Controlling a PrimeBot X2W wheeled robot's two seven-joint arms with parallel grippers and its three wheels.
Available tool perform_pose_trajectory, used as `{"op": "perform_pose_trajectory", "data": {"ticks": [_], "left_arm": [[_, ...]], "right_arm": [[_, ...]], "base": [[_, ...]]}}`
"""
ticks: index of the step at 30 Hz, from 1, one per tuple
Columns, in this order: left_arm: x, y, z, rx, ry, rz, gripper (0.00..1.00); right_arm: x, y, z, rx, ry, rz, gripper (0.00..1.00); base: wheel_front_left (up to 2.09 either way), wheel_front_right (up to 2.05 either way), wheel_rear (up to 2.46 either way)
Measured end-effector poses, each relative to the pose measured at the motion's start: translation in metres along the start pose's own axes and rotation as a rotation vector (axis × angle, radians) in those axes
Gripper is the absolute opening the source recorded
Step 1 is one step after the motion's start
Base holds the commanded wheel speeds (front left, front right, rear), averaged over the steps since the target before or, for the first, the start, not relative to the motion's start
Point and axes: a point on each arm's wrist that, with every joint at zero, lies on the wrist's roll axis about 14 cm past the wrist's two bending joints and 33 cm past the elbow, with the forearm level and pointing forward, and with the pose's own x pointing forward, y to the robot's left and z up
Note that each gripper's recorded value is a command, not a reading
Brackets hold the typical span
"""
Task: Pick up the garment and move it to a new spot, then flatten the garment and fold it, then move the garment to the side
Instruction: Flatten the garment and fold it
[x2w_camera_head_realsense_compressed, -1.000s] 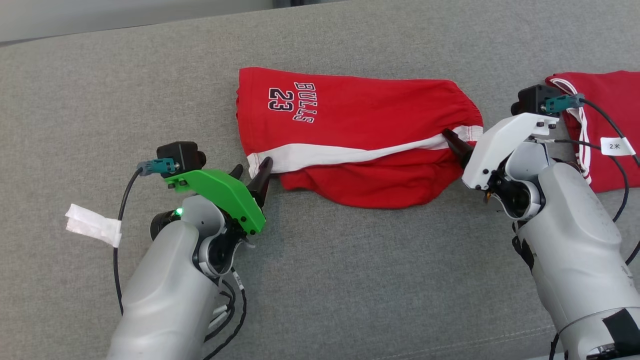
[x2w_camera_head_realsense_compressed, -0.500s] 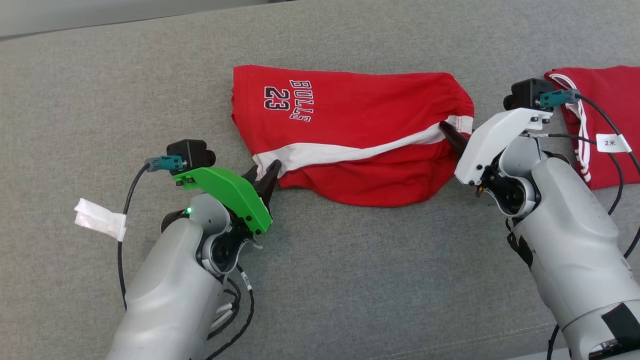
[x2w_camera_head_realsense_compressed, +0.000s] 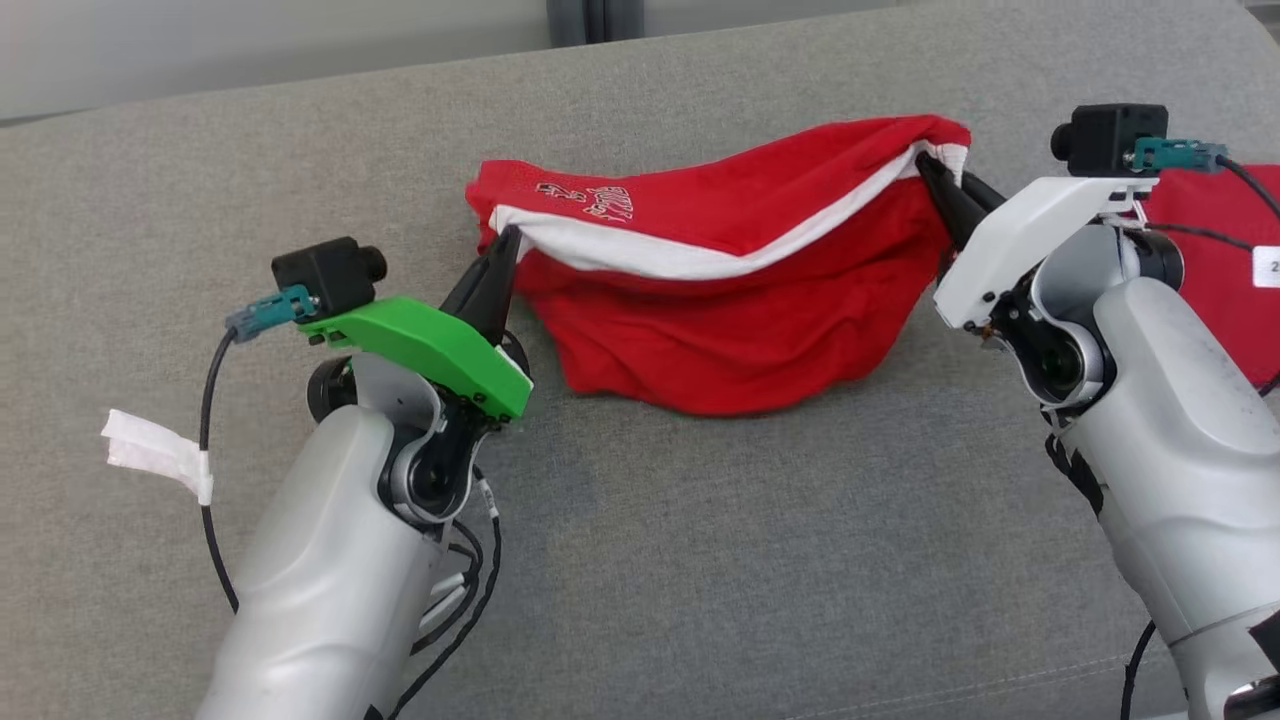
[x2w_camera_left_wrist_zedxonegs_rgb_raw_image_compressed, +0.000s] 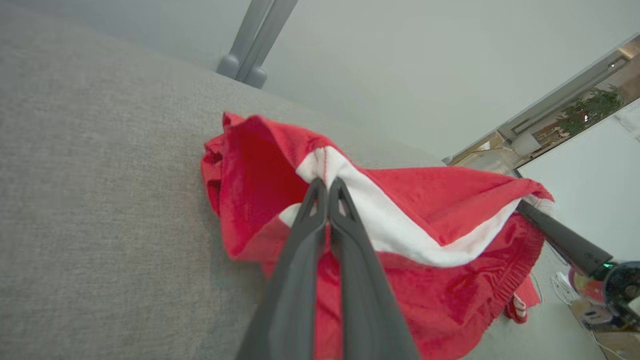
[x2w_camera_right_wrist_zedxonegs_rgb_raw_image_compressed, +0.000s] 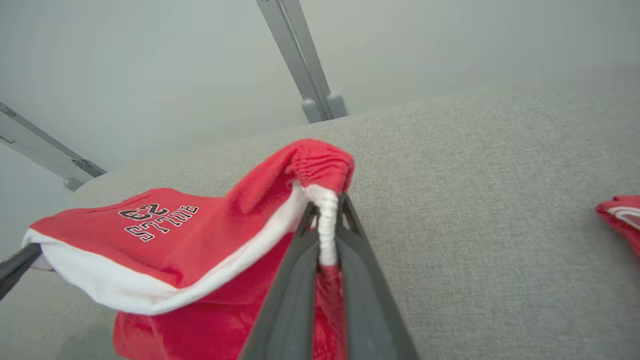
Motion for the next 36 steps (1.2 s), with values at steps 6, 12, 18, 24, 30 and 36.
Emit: {"op": "perform_pose_trajectory", "data": {"ticks": [6, 12, 18, 24, 30, 36], "left_arm": [[-0.015, -0.049, 0.050, -0.063, -0.184, -0.148, 0.00], [-0.022, -0.077, 0.075, -0.111, -0.211, -0.246, 0.00], [0.006, -0.061, 0.111, -0.067, -0.209, -0.210, 0.00], [0.050, -0.051, 0.181, 0.050, -0.358, -0.206, 0.00], [0.069, -0.069, 0.243, 0.140, -0.605, -0.300, 0.00], [0.078, -0.075, 0.230, 0.157, -0.634, -0.381, 0.00]], "right_arm": [[-0.016, 0.021, 0.049, -0.074, -0.142, 0.073, 0.00], [-0.021, 0.032, 0.068, -0.068, -0.168, 0.117, 0.00], [0.010, 0.034, 0.092, -0.091, -0.180, 0.112, 0.00], [0.049, 0.042, 0.161, -0.211, -0.400, 0.098, 0.00], [0.064, 0.047, 0.222, -0.307, -0.684, 0.102, 0.00], [0.082, 0.043, 0.210, -0.377, -0.685, 0.109, 0.00]], "base": [[0.00, 0.00, 0.00], [0.00, 0.00, 0.00], [0.00, 0.00, 0.00], [0.00, 0.00, 0.00], [0.00, 0.00, 0.00], [0.00, 0.00, 0.00]]}}
